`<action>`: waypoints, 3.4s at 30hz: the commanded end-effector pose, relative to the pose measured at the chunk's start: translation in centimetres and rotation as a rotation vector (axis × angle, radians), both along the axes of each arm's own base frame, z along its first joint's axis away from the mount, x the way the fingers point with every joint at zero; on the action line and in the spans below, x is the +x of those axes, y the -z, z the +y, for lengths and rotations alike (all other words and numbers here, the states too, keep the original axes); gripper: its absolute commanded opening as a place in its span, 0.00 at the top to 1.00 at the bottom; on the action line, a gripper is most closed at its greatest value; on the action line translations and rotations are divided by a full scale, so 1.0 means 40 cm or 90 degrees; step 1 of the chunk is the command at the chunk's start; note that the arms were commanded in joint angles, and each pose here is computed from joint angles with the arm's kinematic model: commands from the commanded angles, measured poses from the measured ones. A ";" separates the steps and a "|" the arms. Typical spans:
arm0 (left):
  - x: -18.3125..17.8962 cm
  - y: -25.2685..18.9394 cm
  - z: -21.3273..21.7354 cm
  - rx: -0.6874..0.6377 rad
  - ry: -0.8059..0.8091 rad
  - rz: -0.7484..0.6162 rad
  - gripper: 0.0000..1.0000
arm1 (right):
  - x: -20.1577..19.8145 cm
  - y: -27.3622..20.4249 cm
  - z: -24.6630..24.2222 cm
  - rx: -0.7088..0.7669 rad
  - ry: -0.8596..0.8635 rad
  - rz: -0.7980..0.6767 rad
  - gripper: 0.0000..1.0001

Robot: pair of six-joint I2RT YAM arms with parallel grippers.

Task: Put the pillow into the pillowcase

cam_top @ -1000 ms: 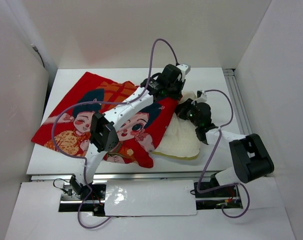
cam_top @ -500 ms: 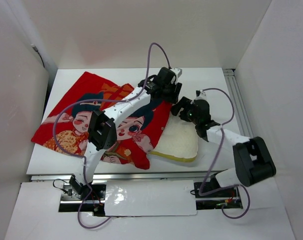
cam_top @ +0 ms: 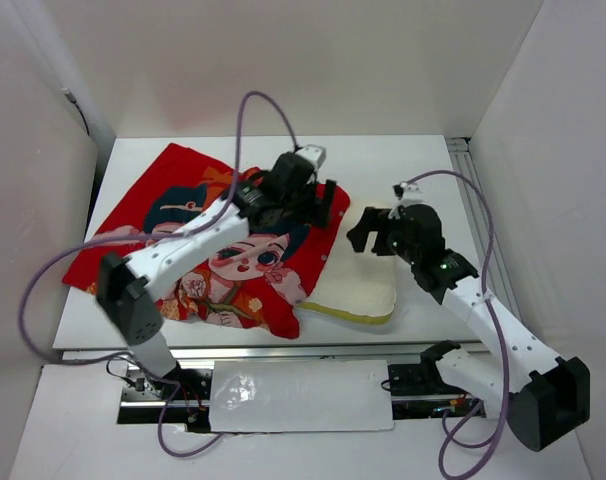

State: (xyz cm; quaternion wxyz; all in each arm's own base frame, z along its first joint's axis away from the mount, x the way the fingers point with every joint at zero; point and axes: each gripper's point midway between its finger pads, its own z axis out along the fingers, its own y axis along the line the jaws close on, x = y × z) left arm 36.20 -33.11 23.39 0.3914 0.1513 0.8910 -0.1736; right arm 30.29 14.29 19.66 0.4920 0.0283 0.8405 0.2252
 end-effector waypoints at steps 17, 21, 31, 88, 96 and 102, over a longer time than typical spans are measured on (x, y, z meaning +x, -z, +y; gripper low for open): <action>-0.607 0.393 0.124 0.032 -0.135 0.261 0.00 | -0.290 0.196 0.252 -0.306 -0.304 0.076 0.00; -0.569 0.425 0.138 0.054 -0.180 0.238 0.00 | -0.268 0.197 0.243 -0.295 -0.271 0.073 0.00; -0.480 0.526 0.177 0.046 -0.285 0.286 0.58 | -0.229 0.216 0.220 -0.224 -0.263 0.123 0.00; -0.612 -0.175 -0.048 -0.175 0.254 0.042 0.63 | -0.061 -0.068 0.434 0.221 -0.228 -0.210 0.40; -0.525 -0.214 0.020 -0.133 0.127 -0.001 0.00 | -0.029 0.036 0.145 0.122 0.093 -0.071 0.01; -0.295 -0.183 0.107 -0.102 -0.054 -0.006 0.00 | -0.004 0.038 0.029 0.084 0.196 -0.063 0.01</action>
